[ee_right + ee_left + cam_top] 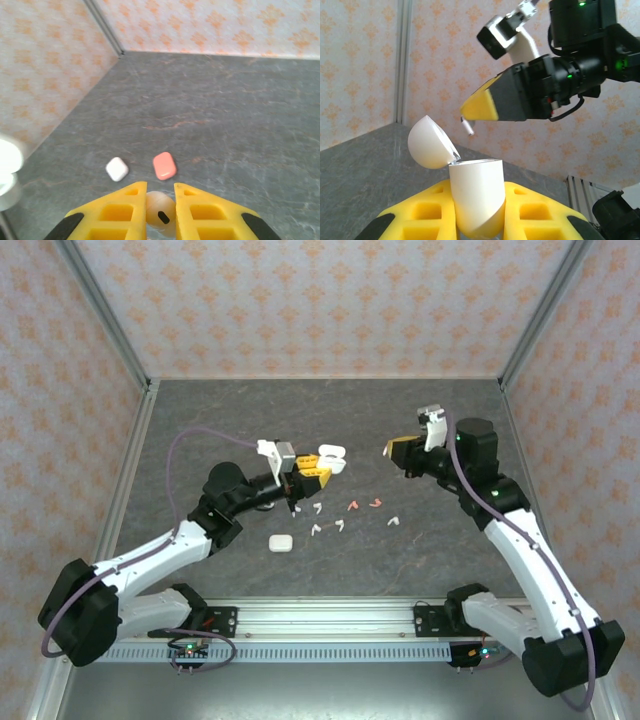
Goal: Insert wireless bluetooth earbuds into charging case
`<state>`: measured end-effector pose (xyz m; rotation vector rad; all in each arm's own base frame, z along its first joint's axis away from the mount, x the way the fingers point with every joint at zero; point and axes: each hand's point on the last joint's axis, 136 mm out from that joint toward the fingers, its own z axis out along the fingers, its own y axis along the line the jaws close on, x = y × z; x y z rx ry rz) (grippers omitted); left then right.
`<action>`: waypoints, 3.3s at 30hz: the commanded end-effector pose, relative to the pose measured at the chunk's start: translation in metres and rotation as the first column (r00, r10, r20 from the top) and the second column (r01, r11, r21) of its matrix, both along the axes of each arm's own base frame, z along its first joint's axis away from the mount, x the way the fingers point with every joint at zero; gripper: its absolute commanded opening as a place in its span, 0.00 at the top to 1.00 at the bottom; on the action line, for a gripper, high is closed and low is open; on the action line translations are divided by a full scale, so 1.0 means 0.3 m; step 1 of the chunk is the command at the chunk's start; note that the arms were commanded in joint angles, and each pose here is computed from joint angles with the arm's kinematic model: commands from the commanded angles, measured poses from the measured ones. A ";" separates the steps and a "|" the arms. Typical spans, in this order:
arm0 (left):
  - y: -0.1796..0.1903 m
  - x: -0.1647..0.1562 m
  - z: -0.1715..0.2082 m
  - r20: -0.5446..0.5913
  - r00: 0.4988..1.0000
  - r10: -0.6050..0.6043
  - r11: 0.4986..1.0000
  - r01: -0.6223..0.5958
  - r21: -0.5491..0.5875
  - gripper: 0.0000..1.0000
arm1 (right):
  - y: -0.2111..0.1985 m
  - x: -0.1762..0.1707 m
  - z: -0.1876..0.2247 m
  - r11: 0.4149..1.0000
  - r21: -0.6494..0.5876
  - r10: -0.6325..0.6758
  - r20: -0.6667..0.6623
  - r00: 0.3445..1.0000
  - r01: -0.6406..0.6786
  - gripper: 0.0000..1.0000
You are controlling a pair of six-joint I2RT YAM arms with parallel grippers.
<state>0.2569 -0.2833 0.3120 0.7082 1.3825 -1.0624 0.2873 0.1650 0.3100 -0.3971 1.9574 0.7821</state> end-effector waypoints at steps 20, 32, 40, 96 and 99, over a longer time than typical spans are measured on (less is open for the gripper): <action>-0.025 -0.027 0.095 0.066 0.996 -0.061 0.997 0.064 -0.050 1.00 | 0.338 -0.167 0.290 0.918 0.092 0.353 0.254 0.900 -0.386 0.84; -0.017 -0.034 0.096 0.073 0.996 -0.056 0.997 0.059 -0.045 1.00 | 0.359 -0.127 0.268 0.937 0.076 0.316 0.238 0.918 -0.342 0.84; -0.018 -0.033 0.097 0.073 0.996 -0.057 0.997 0.060 -0.045 1.00 | 0.356 -0.111 0.250 0.946 0.066 0.297 0.226 0.928 -0.318 0.84; 0.015 -0.075 0.089 0.133 0.990 -0.040 0.999 0.040 0.003 1.00 | -0.047 -0.033 0.017 0.966 -0.067 -0.257 -0.298 0.919 0.248 0.50; 0.019 -0.085 0.087 0.141 0.989 -0.045 0.999 0.043 0.016 1.00 | -0.084 -0.044 -0.130 0.946 -0.165 -0.324 -0.382 0.866 0.281 0.51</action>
